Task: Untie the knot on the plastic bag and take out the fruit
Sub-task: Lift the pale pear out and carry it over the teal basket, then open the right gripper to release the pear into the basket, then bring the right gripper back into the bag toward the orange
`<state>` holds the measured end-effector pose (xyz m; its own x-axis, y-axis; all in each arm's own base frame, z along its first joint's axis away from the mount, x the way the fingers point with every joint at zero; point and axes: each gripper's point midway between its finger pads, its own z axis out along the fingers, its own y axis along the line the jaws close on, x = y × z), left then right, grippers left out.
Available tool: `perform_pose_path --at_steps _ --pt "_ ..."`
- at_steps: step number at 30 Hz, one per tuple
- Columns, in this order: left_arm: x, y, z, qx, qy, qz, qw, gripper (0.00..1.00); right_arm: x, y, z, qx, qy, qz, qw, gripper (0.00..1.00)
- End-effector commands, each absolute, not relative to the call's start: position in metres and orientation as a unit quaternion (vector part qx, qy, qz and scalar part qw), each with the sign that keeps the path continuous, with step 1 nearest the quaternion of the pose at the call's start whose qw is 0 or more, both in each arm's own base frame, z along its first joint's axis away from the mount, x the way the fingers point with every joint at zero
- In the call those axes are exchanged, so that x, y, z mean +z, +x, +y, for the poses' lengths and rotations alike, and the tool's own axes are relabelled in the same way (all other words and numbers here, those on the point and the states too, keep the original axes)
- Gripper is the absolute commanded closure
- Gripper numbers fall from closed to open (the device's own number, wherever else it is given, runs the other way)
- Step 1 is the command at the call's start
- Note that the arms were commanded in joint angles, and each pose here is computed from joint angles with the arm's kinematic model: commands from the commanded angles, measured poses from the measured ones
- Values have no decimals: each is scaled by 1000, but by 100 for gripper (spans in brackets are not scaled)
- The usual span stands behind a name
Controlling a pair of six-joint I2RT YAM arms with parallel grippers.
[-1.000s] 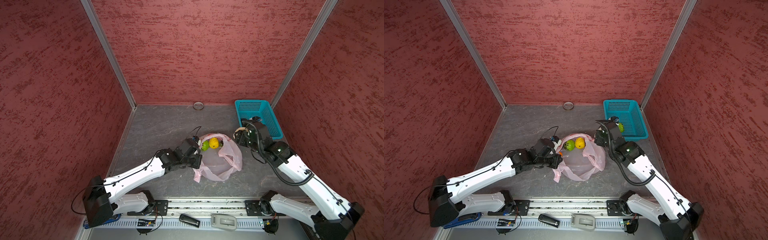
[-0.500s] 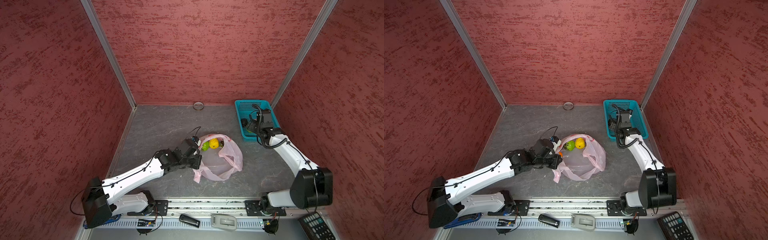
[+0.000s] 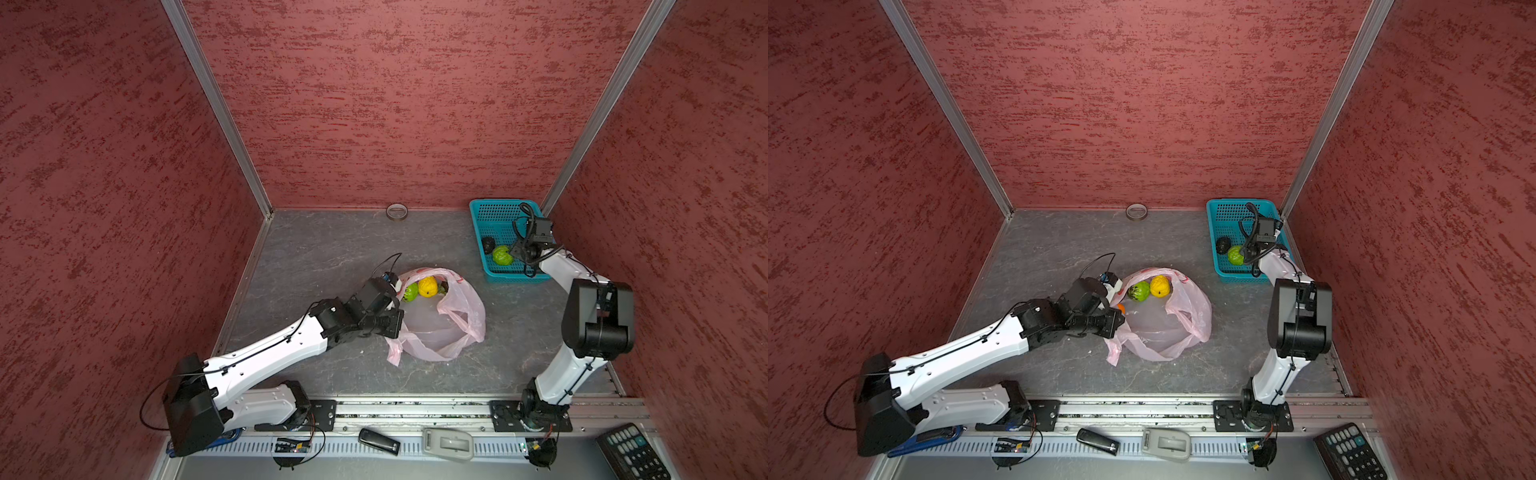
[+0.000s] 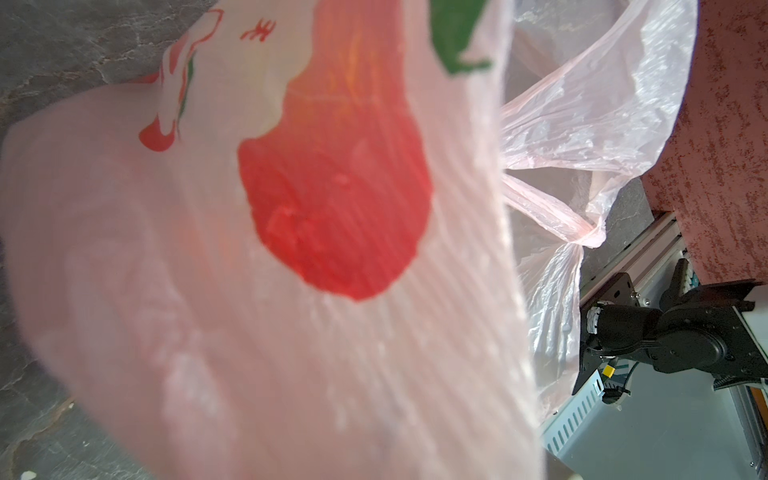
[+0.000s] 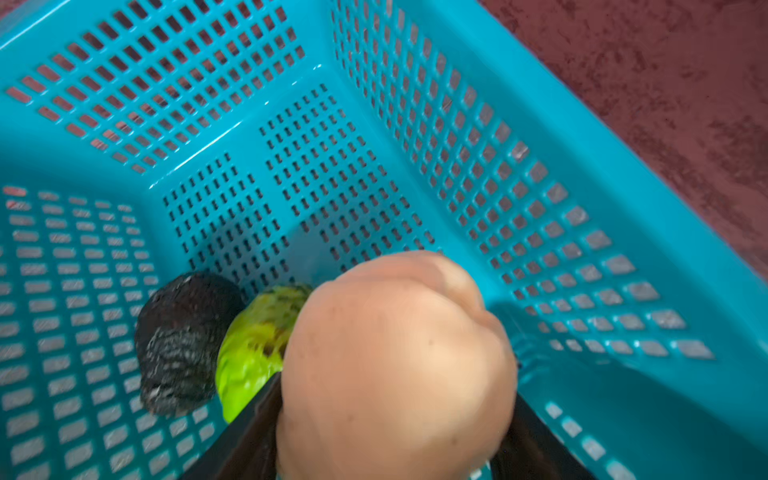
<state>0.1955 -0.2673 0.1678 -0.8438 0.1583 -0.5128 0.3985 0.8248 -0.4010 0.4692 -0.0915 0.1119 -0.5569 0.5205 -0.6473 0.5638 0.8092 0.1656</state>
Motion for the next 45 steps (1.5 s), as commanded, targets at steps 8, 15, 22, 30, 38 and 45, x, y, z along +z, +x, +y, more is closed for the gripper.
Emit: perform_pose_path --at_steps 8,15,22,30,38,45 --pt "174 199 -271 -258 155 921 247 100 121 478 -92 -35 292 891 347 2" --pt "174 197 -269 -259 155 921 246 100 136 474 -91 -33 284 887 363 1" --pt "174 195 -266 -256 156 922 246 100 156 473 -71 25 276 883 379 1" --pt "172 191 -257 -249 151 925 245 100 202 450 -7 100 187 893 398 1" --pt "170 189 -252 -243 148 927 245 100 239 393 88 180 102 895 396 1" --pt "166 188 -248 -236 140 931 242 100 257 328 166 242 35 902 357 1"
